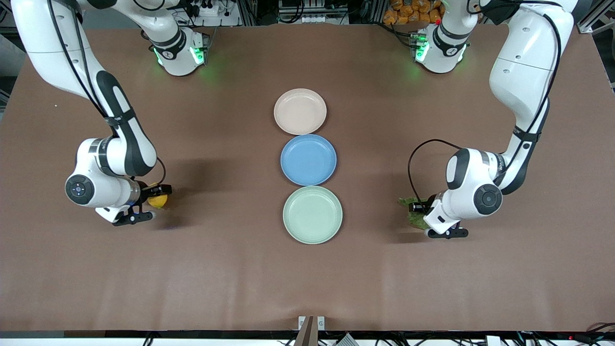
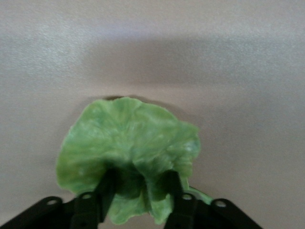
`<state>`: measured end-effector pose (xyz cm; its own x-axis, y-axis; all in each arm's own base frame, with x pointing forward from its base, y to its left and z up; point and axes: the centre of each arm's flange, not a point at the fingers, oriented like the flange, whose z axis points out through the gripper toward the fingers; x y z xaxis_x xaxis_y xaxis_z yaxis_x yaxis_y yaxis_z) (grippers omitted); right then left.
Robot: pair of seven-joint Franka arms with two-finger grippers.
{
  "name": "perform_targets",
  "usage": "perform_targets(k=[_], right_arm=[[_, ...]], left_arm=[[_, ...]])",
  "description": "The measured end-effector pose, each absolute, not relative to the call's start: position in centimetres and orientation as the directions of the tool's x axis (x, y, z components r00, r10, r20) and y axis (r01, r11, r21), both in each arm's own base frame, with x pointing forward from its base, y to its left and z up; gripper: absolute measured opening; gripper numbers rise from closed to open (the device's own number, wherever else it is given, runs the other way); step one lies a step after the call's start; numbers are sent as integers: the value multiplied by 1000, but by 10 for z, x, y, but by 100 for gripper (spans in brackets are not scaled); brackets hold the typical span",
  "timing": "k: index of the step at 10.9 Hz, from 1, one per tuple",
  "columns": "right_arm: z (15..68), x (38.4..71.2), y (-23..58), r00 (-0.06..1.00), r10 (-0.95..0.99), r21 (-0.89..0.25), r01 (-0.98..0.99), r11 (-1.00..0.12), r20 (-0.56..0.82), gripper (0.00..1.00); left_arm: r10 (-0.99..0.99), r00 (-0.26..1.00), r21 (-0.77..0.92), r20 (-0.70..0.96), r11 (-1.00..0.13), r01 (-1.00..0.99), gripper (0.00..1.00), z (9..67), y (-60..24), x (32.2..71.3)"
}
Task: Place lemon and lettuce in plates
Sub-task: 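Grasp the lemon with the right gripper while the left gripper grasps the lettuce, then carry the lemon toward the cream plate while the left gripper carries lettuce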
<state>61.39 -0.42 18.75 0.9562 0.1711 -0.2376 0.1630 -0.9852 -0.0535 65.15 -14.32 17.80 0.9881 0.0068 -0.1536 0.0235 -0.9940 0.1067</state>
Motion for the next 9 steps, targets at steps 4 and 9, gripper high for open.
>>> perform_targets(k=[4,9], right_arm=[[180,611,-2,955,148,-84,130,-988,-256,70],[199,609,36,947,124,-106,97,-990,-295,70]], left_arm=[[11,989,101,-149,-995,26,3,180,-140,654],[-27,987,73,-156,-997,-15,3,220,-147,670]])
